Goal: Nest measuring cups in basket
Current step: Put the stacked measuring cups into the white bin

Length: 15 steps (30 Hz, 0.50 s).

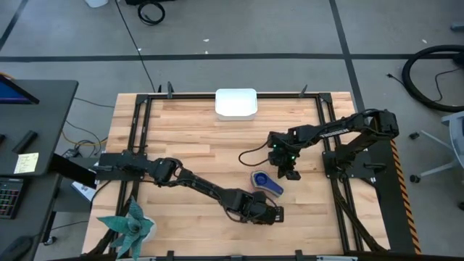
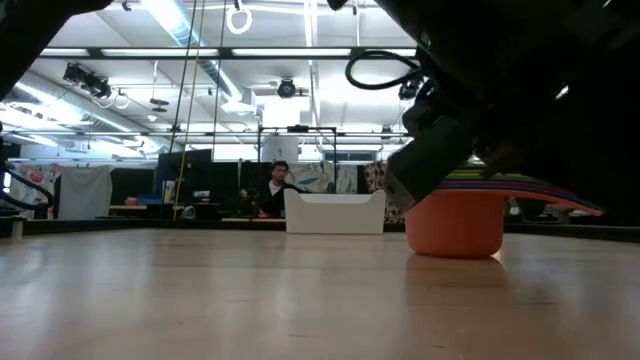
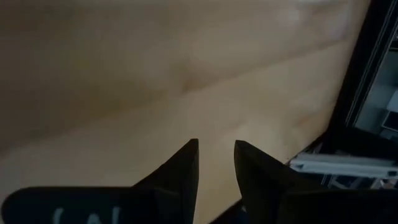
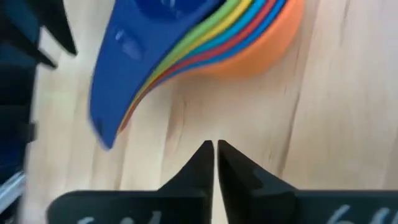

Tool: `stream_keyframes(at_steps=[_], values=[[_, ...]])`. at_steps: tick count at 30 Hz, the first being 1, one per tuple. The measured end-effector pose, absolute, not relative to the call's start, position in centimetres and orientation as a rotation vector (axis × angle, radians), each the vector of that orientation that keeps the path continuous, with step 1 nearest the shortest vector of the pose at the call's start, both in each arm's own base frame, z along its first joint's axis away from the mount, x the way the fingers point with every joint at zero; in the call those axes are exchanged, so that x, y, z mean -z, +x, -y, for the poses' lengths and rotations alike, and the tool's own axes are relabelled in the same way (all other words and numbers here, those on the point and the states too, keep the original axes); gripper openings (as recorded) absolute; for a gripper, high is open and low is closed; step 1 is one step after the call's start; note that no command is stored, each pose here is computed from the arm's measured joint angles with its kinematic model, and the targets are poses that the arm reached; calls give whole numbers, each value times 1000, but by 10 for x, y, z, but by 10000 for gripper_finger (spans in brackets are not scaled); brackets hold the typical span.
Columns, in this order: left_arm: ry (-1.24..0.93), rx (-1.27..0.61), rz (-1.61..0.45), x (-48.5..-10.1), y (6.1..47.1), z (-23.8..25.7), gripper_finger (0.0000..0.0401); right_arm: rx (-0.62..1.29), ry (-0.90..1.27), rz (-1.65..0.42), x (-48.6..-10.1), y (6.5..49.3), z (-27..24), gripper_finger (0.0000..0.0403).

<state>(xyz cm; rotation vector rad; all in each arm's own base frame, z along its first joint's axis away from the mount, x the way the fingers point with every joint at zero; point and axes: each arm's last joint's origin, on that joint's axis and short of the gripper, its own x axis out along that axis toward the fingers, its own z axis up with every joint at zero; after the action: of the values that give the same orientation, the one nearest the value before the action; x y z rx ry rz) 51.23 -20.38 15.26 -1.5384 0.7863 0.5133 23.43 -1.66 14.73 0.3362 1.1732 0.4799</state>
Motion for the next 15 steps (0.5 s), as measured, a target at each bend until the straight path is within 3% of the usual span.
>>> stream_keyframes(at_steps=[7, 15], values=[[-1541, -497, -818, -152, 502, 227, 107, -449, 277, -1270, -170, 237, 26, 90], [-1529, -482, -842, -152, 495, 241, 107, -373, 278, -1239, -192, 251, 30, 170]])
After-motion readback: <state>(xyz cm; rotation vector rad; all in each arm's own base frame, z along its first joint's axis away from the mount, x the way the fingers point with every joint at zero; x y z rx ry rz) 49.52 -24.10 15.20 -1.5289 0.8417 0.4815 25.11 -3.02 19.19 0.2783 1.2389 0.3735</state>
